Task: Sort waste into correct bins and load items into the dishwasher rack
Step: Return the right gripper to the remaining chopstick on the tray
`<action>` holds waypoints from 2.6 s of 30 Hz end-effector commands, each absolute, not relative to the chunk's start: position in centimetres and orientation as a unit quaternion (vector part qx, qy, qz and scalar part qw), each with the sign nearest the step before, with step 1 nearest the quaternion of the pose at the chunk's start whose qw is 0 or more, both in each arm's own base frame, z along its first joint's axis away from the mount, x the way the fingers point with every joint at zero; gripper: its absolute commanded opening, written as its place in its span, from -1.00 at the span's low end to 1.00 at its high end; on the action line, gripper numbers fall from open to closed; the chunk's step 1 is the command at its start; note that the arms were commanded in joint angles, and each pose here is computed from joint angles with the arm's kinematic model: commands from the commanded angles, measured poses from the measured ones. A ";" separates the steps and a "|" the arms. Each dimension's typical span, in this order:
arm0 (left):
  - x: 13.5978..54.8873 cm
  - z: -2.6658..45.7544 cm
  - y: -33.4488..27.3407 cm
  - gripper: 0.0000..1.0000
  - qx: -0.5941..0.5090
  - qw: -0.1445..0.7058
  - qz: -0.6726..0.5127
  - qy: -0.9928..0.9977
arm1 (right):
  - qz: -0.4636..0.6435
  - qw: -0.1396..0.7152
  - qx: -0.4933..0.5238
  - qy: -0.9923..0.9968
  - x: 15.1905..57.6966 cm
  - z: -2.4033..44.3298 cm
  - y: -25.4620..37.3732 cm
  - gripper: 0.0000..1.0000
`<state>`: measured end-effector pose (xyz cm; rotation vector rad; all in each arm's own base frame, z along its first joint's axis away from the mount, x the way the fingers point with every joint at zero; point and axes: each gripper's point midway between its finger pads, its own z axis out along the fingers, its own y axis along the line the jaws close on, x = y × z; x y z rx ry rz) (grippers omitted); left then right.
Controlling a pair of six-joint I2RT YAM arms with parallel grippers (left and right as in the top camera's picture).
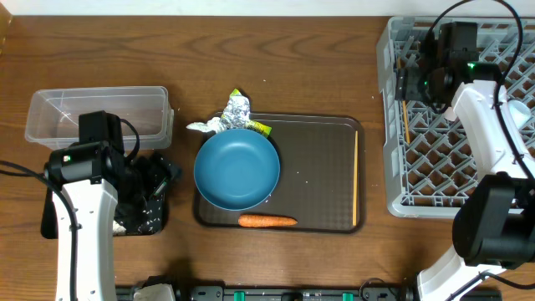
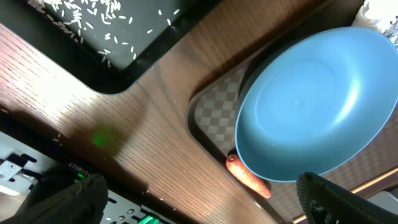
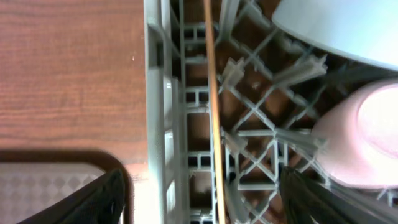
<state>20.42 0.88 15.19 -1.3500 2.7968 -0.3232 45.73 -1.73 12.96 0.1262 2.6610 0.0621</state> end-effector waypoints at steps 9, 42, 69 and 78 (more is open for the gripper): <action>20.5 15.5 1.2 1.00 -0.432 0.016 -0.100 0.896 | 0.171 0.273 0.019 0.947 40.2 23.7 4.2 0.61; 20.5 15.5 1.2 1.00 -0.432 0.016 -0.100 0.896 | 0.086 0.020 0.040 0.995 25.8 4.8 12.2 0.44; 20.5 15.5 1.2 1.00 -0.432 0.016 -0.100 0.896 | 0.077 0.010 0.028 0.997 26.2 1.1 12.9 0.43; 20.5 15.5 1.2 1.00 -0.432 0.016 -0.100 0.896 | 0.029 0.026 0.026 0.999 26.1 0.9 12.5 0.43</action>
